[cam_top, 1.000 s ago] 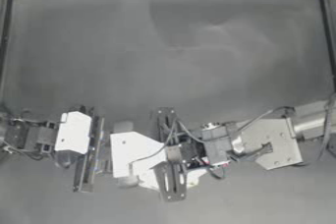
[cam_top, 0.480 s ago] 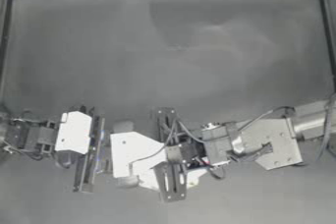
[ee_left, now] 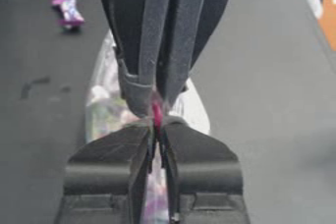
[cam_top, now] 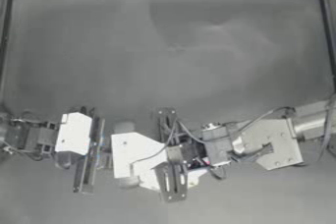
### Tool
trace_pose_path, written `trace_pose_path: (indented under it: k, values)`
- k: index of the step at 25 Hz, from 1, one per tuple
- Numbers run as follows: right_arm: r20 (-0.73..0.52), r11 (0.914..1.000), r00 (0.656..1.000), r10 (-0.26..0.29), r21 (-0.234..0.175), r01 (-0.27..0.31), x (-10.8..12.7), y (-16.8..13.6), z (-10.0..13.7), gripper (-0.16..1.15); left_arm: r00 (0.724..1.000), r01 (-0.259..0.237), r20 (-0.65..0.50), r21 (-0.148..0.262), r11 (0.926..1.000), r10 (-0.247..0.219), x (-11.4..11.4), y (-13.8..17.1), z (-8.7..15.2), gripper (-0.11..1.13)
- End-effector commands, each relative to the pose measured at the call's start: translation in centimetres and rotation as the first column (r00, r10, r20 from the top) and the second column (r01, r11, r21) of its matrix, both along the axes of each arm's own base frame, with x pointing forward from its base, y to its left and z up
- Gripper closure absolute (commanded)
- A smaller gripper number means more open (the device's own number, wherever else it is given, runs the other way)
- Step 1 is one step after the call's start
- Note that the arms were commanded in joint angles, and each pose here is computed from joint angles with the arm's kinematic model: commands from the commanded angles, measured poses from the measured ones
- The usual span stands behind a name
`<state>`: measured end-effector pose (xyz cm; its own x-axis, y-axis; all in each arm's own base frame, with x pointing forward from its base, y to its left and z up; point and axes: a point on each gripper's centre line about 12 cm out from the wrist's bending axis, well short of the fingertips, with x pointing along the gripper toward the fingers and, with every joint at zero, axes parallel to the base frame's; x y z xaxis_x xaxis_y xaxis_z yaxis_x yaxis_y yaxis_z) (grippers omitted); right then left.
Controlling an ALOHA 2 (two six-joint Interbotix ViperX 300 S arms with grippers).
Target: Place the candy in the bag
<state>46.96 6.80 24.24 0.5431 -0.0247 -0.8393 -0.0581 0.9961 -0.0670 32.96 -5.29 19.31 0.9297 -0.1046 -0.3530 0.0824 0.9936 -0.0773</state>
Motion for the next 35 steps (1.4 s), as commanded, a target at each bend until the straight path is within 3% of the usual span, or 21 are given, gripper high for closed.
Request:
trace_pose_path:
  k: [1,5,12,19,35]
  values:
    - [0.053,0.9999,0.999,0.001,0.012,-0.001,-0.4,0.0,2.2,0.93,0.999,0.006,0.052,-0.004,1.0000,-0.005,0.5,-0.2,1.6,0.54]
    - [0.057,0.9999,0.998,0.002,0.013,-0.002,-0.4,0.0,2.2,0.93,0.998,0.010,0.054,0.002,0.9999,-0.010,0.5,-0.3,1.5,0.66]
    - [0.053,0.9999,0.999,0.001,0.010,-0.002,-0.4,0.0,2.1,0.93,0.997,0.040,0.062,0.048,0.9980,-0.043,0.5,-0.8,1.7,0.88]
    - [0.038,0.9997,0.999,-0.018,0.019,0.018,-0.7,-0.1,1.6,0.93,0.996,0.056,0.065,0.066,0.9963,-0.060,0.3,-1.2,1.7,0.89]
    - [-0.005,0.9959,0.997,-0.077,0.047,0.078,-2.7,-0.4,0.6,0.93,0.995,0.053,0.077,0.061,0.9967,-0.058,-0.5,-1.0,2.2,0.89]
